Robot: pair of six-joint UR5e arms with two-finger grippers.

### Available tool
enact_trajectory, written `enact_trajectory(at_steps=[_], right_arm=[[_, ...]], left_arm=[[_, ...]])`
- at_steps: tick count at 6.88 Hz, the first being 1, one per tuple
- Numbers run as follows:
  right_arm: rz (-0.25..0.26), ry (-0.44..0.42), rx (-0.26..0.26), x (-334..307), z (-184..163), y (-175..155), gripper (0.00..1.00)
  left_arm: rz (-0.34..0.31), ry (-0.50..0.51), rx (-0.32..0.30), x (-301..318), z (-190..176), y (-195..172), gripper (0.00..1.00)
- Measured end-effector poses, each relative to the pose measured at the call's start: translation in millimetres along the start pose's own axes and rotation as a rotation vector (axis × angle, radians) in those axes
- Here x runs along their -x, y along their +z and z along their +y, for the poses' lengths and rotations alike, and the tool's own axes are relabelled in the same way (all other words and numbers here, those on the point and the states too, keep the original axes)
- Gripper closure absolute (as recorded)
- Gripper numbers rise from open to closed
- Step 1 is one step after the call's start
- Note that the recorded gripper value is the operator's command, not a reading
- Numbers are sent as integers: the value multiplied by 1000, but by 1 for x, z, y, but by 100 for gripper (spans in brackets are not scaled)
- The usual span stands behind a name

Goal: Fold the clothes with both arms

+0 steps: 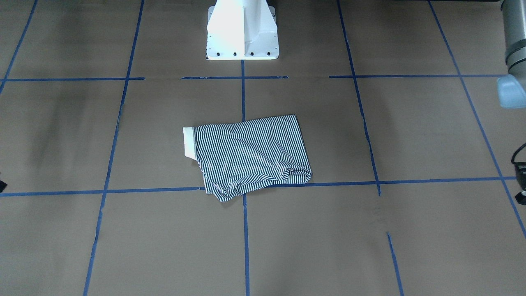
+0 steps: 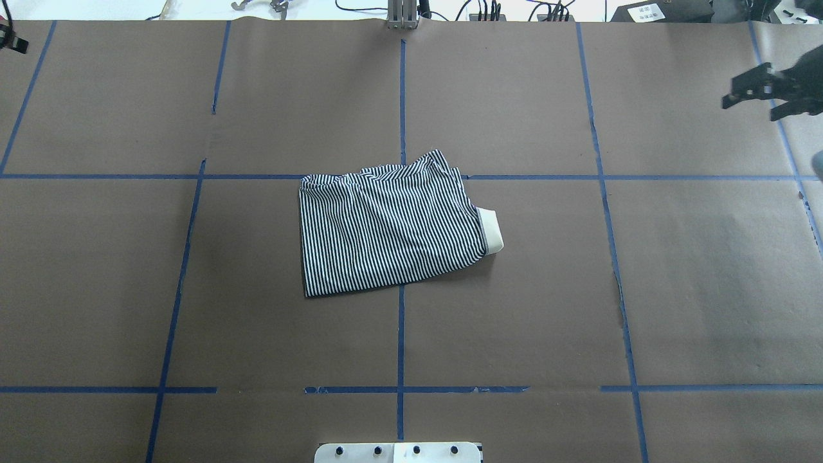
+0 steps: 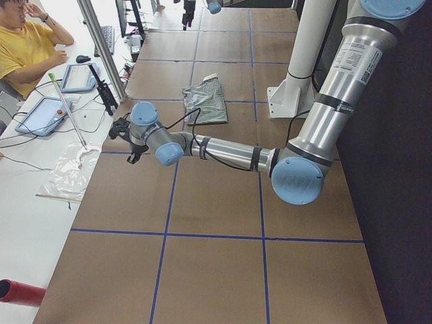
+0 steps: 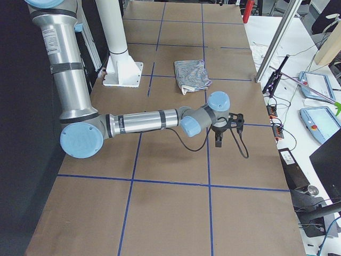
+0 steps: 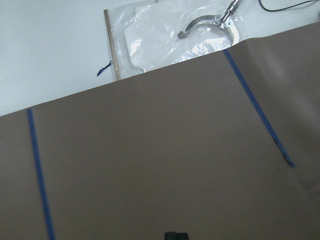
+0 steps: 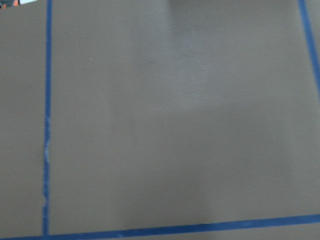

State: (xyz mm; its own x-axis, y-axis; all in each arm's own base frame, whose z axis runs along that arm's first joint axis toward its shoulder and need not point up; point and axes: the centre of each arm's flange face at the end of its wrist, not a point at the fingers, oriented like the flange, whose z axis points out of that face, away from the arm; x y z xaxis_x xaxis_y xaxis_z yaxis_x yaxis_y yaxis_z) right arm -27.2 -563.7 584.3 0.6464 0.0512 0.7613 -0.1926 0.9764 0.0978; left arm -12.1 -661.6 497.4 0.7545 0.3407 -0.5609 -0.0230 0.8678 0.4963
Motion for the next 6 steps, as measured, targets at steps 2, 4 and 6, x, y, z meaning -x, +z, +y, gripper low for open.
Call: enact_trajectory(at_steps=[2,4,6], right_arm=[[11,-98,83,-67,23,-18,0],[16,-169,189,-80,21,-23,0],[23,-168,215,-81,17,-23,0]], left_arm=[[17,-52,137,26,36,-26,0],[80,-149,193,18,105,-23,0],[49,-165,192,21,149,-18,0]])
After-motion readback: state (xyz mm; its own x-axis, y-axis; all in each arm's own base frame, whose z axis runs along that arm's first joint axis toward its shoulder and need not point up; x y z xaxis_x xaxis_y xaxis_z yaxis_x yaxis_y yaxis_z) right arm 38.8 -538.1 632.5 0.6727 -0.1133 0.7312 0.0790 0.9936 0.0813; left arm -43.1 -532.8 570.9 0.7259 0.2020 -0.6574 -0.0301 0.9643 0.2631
